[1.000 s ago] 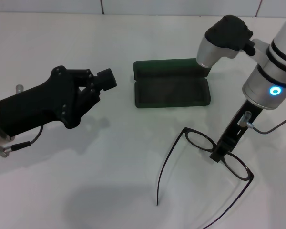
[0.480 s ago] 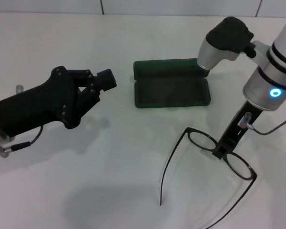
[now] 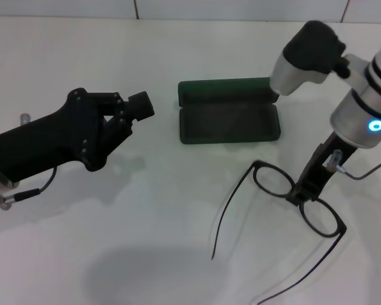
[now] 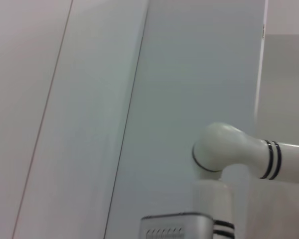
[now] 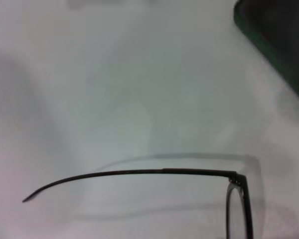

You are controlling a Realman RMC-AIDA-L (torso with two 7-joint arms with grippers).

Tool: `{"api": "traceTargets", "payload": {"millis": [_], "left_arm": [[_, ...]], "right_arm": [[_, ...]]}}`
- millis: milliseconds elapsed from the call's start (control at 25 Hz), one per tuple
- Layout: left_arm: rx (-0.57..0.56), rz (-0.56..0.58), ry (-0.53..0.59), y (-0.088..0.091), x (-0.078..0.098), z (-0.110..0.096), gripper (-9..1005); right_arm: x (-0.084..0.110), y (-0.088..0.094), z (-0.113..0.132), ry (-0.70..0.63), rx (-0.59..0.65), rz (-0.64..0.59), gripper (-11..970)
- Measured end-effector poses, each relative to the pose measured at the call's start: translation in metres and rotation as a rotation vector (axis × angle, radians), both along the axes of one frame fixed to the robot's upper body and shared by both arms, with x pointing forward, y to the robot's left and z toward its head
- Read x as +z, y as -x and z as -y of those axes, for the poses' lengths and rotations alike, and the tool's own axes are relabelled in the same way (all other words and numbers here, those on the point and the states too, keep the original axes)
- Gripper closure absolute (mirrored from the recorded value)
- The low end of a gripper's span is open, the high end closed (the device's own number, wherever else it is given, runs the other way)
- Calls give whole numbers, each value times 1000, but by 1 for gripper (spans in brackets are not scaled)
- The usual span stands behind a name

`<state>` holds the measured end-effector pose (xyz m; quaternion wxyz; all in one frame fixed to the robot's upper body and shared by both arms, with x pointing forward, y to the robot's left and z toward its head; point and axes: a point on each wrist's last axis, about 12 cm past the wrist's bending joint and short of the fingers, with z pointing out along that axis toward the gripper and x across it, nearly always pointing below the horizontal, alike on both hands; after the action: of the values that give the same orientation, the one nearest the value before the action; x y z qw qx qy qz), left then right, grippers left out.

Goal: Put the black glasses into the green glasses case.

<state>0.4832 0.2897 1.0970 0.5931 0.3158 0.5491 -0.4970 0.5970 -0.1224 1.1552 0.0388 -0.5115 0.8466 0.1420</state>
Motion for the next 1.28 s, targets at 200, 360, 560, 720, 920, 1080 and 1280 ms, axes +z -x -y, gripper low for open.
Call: {"api": "traceTargets", "payload": {"millis": [200, 360, 560, 720, 920, 1080, 1280], "left_arm": [[6, 5, 13, -2, 2, 0, 976], [-5, 14, 27, -7, 6, 5, 976], [-49, 8, 50, -17, 12, 18, 977], [-112, -8, 63, -26, 19, 33, 977], [-232, -17, 94, -29, 26, 55, 976], [-302, -38, 115, -31, 29, 70, 976], [-337, -76, 123, -32, 25, 81, 978]], "right_arm": [[16, 13, 22, -77, 22, 139, 863], [21, 25, 50, -211, 42, 221, 863], [22, 33, 76, -435, 68, 293, 862], [20, 35, 83, -566, 96, 343, 862], [16, 31, 84, -661, 103, 402, 861], [16, 27, 84, -722, 103, 444, 861], [18, 28, 79, -818, 143, 474, 860]]}}
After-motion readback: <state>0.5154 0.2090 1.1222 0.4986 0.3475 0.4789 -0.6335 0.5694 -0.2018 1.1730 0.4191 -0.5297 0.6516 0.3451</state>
